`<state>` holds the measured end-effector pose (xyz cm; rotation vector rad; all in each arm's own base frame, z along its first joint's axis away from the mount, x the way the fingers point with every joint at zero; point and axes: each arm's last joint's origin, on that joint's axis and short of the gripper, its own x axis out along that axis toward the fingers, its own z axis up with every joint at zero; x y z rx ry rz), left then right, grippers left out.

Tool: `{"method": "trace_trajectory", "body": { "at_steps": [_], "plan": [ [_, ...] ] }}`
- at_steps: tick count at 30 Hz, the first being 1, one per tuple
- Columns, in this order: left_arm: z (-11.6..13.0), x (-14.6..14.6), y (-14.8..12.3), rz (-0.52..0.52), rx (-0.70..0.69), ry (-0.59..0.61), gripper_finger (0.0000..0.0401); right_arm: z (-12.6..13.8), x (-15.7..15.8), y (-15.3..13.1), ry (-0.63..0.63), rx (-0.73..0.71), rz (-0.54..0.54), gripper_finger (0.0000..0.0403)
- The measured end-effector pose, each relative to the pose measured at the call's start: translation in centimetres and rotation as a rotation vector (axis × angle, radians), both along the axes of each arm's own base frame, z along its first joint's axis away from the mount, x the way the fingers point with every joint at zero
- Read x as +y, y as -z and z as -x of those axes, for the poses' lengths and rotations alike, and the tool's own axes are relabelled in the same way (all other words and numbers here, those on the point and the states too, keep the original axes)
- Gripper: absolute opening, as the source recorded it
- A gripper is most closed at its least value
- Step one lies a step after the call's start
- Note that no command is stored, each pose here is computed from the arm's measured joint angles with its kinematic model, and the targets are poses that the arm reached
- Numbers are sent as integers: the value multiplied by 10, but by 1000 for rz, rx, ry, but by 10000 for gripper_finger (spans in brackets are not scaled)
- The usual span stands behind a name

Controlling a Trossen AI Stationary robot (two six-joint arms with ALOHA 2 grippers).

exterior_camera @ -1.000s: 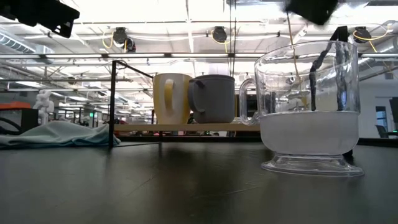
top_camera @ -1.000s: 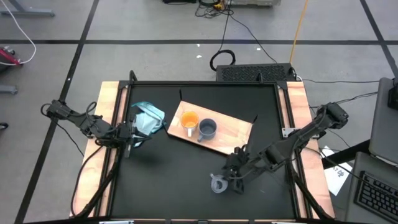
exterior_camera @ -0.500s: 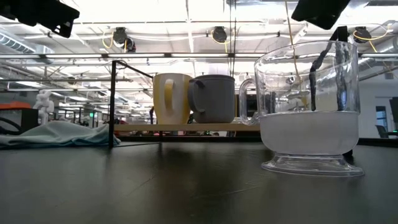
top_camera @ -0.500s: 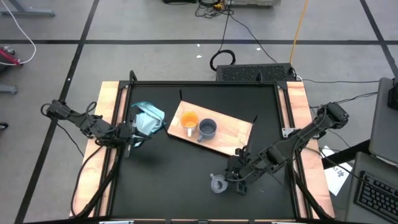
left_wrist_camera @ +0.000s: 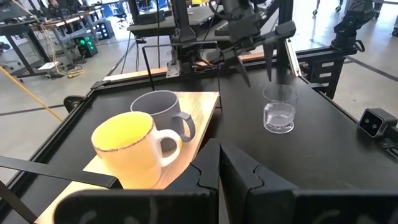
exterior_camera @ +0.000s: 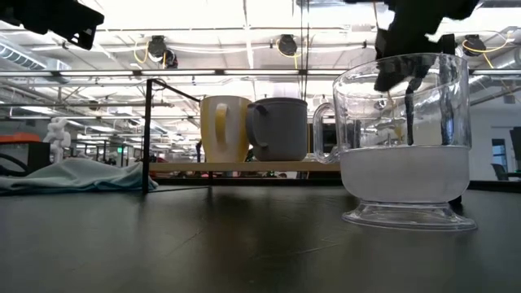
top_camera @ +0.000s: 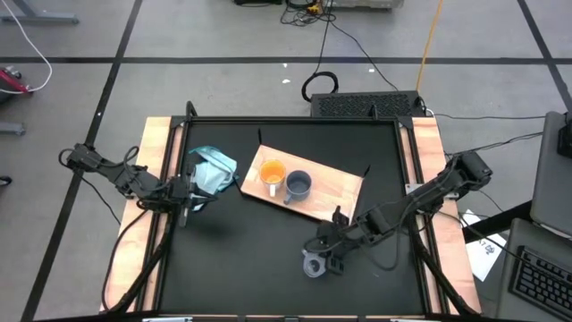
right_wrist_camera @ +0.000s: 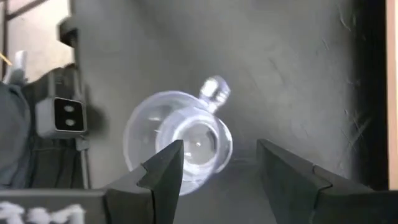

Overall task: Stack small to large cups/mugs on shelf
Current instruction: Put the transparent cup on the shelf

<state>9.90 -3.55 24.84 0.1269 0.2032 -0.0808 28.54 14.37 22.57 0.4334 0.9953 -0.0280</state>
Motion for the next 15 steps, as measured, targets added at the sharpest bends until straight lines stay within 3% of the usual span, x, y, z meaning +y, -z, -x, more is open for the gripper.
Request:
{"method": "trace_trajectory", "body": {
  "at_steps": [7, 15],
  "plan": [
    [0, 0, 2, -7, 17, 0, 12, 1, 0, 1, 15, 25, -35, 191],
    [1, 0, 3, 2, 28, -3, 12, -5, 7, 20, 39, 96, -54, 191]
  ]
}}
